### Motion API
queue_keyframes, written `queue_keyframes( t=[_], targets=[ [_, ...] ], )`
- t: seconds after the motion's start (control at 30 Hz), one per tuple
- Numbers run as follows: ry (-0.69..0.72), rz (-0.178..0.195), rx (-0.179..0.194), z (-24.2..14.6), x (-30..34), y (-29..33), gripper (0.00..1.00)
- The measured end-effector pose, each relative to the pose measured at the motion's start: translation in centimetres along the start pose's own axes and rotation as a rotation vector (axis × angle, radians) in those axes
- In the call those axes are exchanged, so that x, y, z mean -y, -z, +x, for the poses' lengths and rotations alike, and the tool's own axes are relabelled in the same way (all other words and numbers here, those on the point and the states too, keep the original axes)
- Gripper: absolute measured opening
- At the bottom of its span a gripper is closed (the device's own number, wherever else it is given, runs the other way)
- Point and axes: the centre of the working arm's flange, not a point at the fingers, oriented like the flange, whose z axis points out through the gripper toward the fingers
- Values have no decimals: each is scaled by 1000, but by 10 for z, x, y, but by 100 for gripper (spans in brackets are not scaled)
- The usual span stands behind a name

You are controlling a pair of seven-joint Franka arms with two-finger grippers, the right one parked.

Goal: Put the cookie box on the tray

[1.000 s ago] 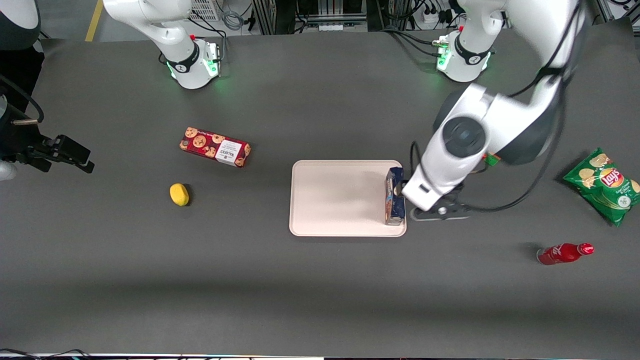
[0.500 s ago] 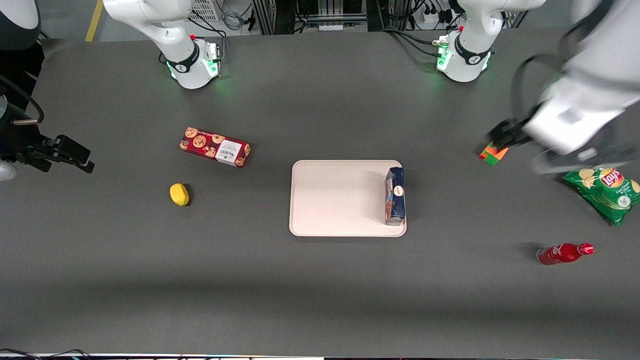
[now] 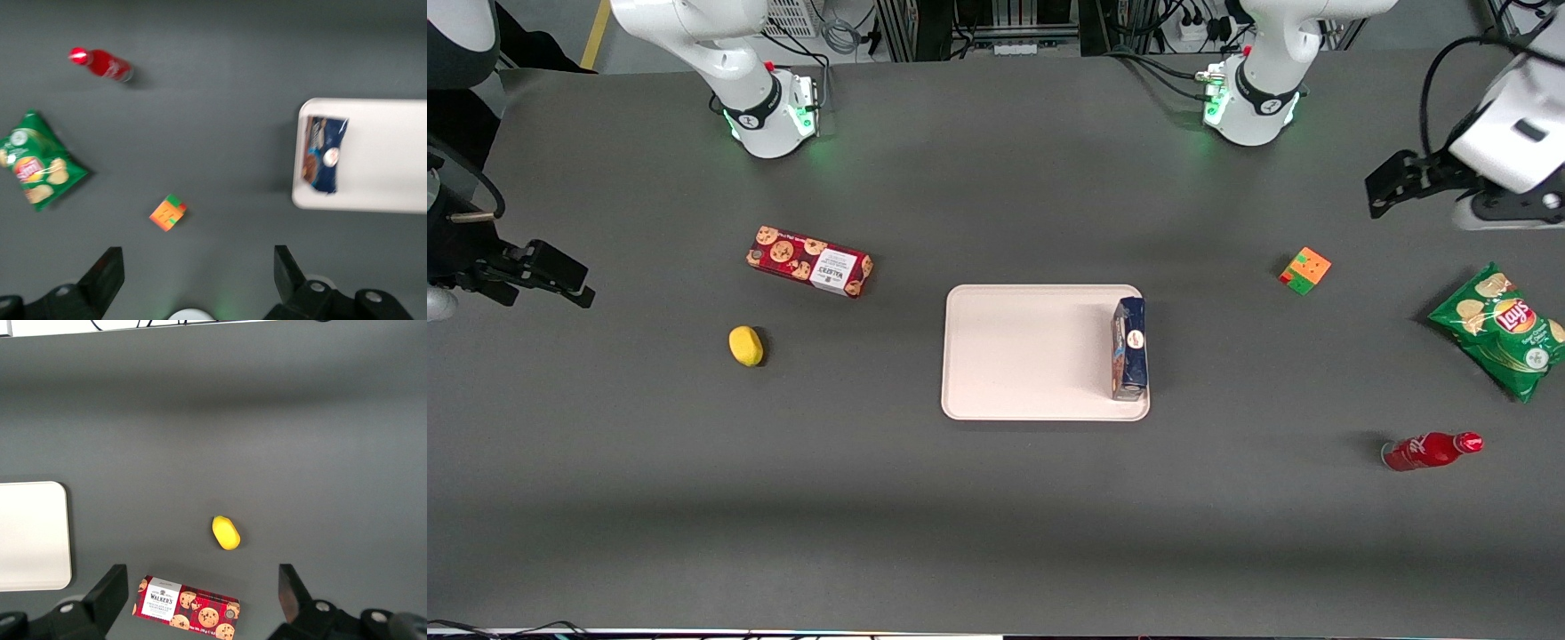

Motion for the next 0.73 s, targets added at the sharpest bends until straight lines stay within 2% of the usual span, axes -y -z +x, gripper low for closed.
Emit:
queue_keyframes(
  t=[0.27,0.5,0.73],
  targets=[
    [10,-14,-19,-32,26,-48,100],
    [29,-47,-44,-50,52,-40,100],
    [35,-56,-63,-55,55,-30,100]
  ],
)
